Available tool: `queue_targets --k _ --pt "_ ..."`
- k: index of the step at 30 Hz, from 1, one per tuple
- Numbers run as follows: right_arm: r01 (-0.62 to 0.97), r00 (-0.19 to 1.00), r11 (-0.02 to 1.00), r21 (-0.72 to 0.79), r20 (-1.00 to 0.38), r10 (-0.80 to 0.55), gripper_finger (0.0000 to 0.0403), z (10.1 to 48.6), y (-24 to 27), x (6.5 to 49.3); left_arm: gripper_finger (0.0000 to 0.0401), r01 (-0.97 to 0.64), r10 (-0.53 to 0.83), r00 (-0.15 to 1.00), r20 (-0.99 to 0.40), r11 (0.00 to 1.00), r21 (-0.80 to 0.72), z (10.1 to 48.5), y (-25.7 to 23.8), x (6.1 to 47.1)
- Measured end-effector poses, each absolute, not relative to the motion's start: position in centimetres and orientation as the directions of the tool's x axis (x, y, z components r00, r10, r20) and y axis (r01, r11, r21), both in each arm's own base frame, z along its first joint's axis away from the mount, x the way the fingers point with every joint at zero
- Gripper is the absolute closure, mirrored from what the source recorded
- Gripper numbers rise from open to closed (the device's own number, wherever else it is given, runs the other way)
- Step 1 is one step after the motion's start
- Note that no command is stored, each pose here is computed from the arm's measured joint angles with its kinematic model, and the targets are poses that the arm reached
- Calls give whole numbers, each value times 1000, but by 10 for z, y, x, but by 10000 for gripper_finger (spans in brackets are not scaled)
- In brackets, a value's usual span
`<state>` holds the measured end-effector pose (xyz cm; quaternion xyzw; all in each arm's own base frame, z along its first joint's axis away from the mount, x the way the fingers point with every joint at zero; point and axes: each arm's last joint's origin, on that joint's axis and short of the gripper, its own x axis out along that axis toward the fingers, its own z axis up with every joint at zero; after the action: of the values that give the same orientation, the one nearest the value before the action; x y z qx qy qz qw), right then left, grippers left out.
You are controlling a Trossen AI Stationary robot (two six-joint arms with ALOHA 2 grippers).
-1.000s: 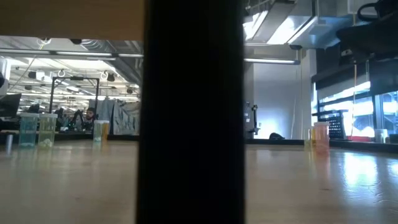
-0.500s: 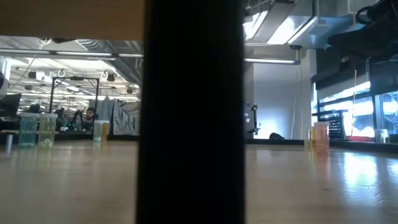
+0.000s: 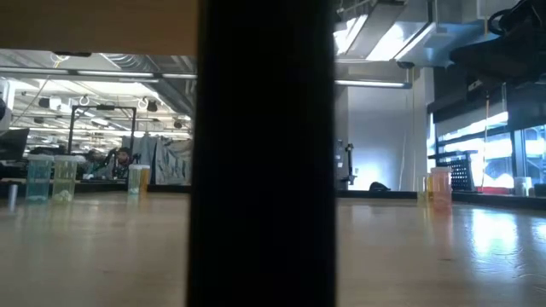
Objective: Pick and place medicine bottles onto shelf by color
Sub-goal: Put the left yellow pill bottle on the shelf
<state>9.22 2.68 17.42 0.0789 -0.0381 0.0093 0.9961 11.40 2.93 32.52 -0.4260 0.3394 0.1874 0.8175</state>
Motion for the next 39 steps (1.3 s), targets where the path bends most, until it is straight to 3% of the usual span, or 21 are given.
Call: queue_targets --k 10,22,29,35,39 --pt "-22 997 991 131 76 13 376 174 27 92 396 -708 33 601 -799 485 -513 316 31 115" --pt "-20 997 994 105 76 13 376 174 27 92 295 -792 -30 448 -893 450 -412 300 35 131" --pt "-21 997 994 106 76 13 376 174 27 92 264 -836 -93 351 -932 417 -357 289 38 144" --pt "-21 997 994 107 76 13 376 174 27 92 262 -788 -87 295 -952 541 -293 280 43 155" --pt "-20 998 994 103 69 13 376 179 27 92 262 -793 -89 282 -955 538 -285 277 44 160"
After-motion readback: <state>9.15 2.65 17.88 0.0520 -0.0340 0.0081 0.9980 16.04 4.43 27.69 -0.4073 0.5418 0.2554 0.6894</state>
